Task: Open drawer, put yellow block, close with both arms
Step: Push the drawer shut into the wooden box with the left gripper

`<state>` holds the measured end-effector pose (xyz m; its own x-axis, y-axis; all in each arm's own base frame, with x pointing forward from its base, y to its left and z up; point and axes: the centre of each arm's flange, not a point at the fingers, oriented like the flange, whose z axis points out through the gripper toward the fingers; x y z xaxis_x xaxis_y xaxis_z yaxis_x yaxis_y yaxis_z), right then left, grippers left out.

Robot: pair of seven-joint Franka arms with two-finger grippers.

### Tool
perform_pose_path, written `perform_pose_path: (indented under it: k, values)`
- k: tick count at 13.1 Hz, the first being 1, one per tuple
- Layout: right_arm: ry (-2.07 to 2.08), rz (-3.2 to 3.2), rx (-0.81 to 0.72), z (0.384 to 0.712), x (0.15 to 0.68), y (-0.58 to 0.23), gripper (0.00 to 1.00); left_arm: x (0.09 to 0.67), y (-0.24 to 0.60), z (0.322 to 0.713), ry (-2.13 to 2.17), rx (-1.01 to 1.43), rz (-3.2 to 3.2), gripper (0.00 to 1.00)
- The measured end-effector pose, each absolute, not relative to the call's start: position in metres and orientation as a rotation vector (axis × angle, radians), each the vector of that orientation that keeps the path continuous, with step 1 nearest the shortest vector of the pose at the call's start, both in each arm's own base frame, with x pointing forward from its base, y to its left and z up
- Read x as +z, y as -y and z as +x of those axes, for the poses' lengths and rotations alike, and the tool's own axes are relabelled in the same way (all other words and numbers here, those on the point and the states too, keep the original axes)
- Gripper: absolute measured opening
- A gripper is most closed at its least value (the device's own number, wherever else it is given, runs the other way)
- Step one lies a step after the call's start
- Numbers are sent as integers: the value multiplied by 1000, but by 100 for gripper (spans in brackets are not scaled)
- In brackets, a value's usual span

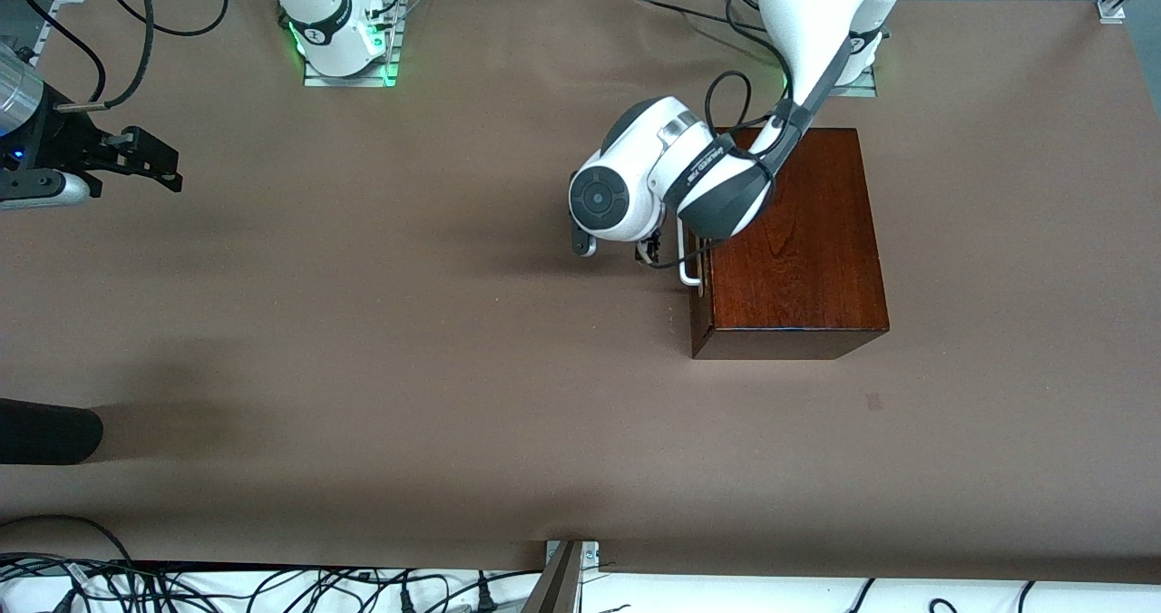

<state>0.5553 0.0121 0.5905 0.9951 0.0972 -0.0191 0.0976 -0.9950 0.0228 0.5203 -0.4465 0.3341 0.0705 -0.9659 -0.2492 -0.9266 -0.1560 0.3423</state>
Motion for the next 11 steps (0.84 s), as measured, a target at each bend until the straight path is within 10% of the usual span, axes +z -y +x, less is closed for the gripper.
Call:
perform_pose_path:
  k: [11]
  values:
    - [-146,3151,-26,555,591,-17,100,517,296,573,1238,-415,2868,100]
